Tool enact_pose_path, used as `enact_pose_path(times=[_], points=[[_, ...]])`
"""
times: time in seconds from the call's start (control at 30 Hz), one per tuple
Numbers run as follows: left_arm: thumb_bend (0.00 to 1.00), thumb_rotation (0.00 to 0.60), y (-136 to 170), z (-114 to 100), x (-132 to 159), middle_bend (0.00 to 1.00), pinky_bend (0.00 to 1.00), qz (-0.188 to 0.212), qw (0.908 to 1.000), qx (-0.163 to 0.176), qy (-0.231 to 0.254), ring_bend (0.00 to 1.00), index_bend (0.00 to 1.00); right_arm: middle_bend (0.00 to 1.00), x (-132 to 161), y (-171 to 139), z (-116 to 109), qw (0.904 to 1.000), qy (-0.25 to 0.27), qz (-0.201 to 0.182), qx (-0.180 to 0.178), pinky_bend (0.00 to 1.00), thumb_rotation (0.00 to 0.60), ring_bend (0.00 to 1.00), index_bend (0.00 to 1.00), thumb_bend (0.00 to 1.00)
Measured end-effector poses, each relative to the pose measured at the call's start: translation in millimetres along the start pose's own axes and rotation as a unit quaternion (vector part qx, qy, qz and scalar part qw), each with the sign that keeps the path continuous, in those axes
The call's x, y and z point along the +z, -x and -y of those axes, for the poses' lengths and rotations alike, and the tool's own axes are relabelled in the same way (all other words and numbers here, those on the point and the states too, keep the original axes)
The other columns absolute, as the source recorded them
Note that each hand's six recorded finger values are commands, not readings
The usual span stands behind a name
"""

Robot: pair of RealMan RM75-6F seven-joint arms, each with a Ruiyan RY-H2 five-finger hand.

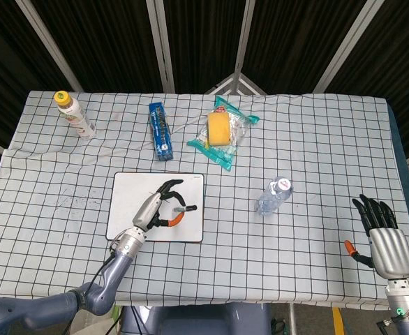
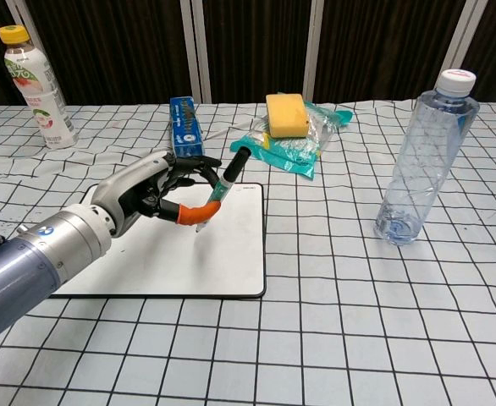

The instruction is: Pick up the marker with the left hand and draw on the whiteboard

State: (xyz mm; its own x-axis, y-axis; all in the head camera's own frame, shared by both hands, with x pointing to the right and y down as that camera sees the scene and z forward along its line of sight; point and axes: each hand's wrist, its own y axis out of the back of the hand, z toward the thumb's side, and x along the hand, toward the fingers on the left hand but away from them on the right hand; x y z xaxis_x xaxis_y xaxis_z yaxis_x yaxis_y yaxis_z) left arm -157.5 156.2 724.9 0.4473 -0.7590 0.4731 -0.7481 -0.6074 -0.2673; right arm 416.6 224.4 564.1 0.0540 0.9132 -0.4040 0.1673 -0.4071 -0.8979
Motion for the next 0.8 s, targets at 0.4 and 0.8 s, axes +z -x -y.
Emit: enact_pose_path(times=[0.4, 0.8], points=[[0.55, 0.6, -10, 3, -2, 0.09, 0.0, -0.006, 0.9999, 0.003, -0.008, 0.0, 0.68, 0.0, 0, 0, 0, 1.0, 0.002, 0.0, 0.002, 0.0, 0.6, 0.0, 0.0, 0.31], [0.55, 0.6, -9, 0, -10, 0.09, 0.0, -0.016, 0.9997, 0.005, -0.019, 0.0, 0.68, 0.0, 0, 0, 0, 1.0, 0.001, 0.0, 0.003, 0.0, 0.6, 0.0, 0.0, 0.31]])
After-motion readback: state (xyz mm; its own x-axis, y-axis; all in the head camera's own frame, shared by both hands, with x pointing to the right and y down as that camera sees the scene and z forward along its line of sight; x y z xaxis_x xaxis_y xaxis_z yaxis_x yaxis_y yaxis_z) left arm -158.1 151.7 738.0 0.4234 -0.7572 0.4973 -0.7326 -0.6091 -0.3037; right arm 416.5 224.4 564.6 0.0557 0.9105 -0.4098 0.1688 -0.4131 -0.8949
